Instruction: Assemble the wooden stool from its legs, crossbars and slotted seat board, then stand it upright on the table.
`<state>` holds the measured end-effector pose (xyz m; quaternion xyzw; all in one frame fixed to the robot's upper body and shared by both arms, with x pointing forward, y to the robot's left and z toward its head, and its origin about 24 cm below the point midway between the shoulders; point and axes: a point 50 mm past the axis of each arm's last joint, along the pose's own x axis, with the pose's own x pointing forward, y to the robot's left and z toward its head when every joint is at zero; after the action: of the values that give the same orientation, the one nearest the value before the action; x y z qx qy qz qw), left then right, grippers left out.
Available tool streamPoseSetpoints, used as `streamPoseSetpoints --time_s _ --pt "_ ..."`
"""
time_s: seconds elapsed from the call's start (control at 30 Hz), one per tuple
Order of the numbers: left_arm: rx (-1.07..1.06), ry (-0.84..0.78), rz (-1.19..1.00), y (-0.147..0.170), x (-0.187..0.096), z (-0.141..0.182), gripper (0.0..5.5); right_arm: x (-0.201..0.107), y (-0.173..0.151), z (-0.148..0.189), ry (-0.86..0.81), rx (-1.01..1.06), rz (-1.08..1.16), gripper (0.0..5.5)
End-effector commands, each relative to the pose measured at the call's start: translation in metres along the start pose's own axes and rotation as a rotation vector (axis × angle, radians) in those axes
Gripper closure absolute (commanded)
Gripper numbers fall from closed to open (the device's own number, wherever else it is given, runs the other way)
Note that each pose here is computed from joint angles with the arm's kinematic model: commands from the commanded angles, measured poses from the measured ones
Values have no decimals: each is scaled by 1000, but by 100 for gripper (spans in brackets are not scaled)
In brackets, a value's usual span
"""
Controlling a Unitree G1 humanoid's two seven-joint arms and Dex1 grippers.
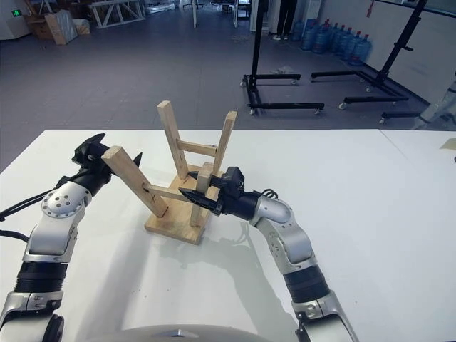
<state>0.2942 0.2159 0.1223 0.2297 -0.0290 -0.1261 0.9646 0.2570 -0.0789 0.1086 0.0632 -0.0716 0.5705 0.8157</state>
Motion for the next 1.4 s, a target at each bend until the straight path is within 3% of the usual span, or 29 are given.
streamPoseSetpoints --time_s 0.03,0.13,0.23,0.47,0.57,0.73,1.13,1.4 --pt "-56 -134 -189 -44 7 25 10 17 14 -22 75 102 10 345" --pt "-73 -116 -138 -30 11 22 10 15 15 -17 41 117 17 345" --pt "-80 -91 -88 -15 17 19 10 14 16 -15 23 122 21 266" --pt "-43 -65 -48 -2 22 14 10 9 8 -13 28 104 -12 161" --pt "-27 -70 -25 6 26 15 10 2 7 -16 52 99 -18 91" --pt "-32 -86 -8 20 41 19 10 -3 20 -16 62 109 27 11" --pt "-46 -176 23 11 108 74 10 39 46 -17 70 33 23 11" --pt "-34 -168 77 24 125 80 10 61 55 -17 56 -42 5 11"
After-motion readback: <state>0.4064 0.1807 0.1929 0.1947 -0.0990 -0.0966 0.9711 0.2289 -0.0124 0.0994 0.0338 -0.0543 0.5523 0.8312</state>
